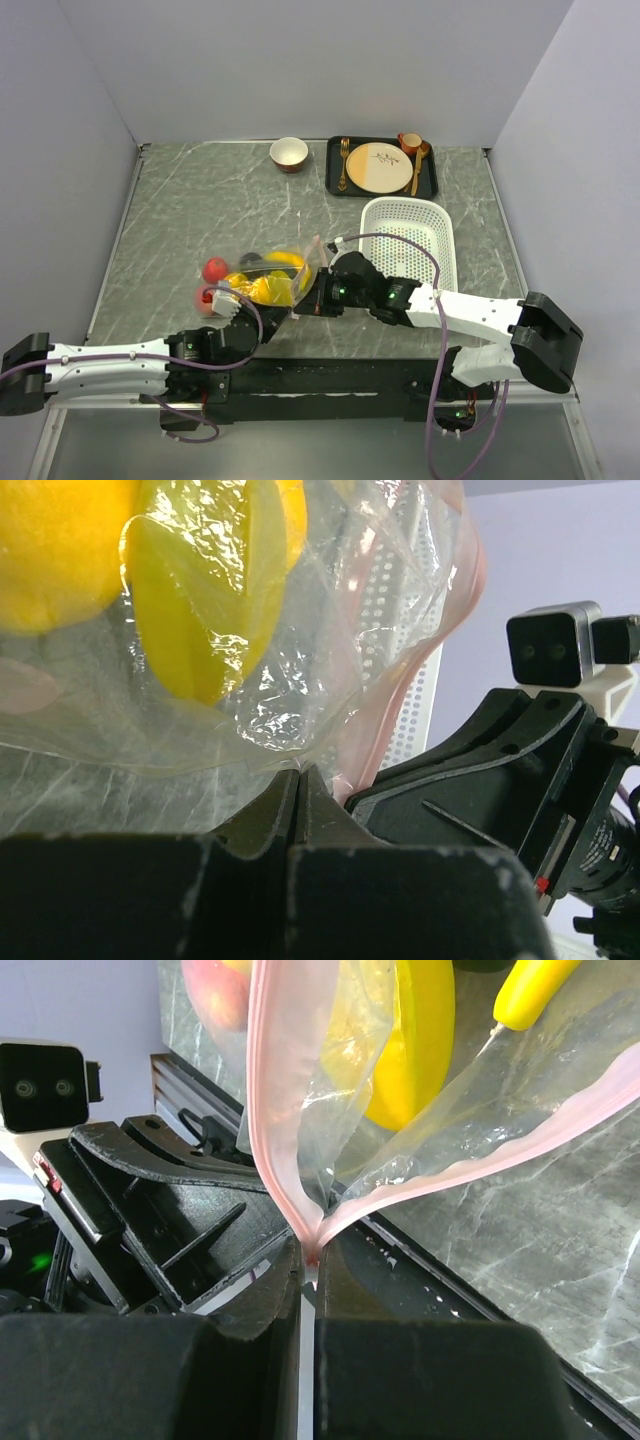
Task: Place the food in the zip-top bag and seal the zipper
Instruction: Zip the zipper food storage bag at the center of the board.
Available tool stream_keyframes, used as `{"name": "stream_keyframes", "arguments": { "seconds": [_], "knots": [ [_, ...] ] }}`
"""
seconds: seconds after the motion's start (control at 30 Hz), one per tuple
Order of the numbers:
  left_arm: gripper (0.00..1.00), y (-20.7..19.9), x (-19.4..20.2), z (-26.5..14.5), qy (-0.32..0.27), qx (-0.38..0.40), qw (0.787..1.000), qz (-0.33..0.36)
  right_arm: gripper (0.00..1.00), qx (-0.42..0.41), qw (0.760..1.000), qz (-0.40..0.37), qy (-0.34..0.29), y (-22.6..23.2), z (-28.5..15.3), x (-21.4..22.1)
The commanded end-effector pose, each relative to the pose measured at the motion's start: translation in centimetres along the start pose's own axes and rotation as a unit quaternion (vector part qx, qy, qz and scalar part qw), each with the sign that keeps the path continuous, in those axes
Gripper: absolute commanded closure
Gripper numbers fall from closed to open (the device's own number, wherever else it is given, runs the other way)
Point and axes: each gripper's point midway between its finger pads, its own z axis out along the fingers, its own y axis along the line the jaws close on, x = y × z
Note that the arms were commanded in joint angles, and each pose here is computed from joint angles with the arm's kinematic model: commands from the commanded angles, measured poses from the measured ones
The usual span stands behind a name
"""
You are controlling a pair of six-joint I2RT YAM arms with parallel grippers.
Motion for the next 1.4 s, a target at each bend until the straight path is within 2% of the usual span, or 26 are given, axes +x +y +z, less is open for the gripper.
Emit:
{"name": "stream_keyframes", "arguments": {
  "seconds": [0.0, 0.33, 0.63, 1.03, 1.2, 1.37],
  "knots": [
    [0.99, -0.1, 1.2, -0.4, 0.028, 0.008, 0.999, 0.03, 0.98, -0.025, 0.997, 0.005, -0.071, 2.4, -0.1, -4.3],
    [0.99, 1.4, 2.5, -0.4, 0.057, -0.006, 0.997, 0.057, 0.96, -0.031, 0.996, -0.001, -0.078, 2.4, -0.6, -6.0],
    [0.99, 0.3, 2.7, -0.2, 0.052, -0.011, 0.994, 0.098, 0.96, -0.035, 0.997, 0.005, -0.073, 2.4, -0.2, -5.9],
    [0.99, 1.8, 3.6, -1.1, 0.089, -0.005, 0.988, 0.13, 0.96, 0.0, 0.993, 0.003, -0.116, 1.7, -1.8, -7.5],
    [0.99, 2.3, 3.2, -1.7, 0.096, -0.002, 0.985, 0.141, 0.95, 0.0, 0.991, 0.017, -0.13, 1.1, -2.7, -7.3],
    [0.99, 2.0, 2.4, -1.9, 0.082, 0.002, 0.988, 0.129, 0.96, -0.01, 0.994, 0.032, -0.099, 0.6, -1.9, -5.4]
  ]
}}
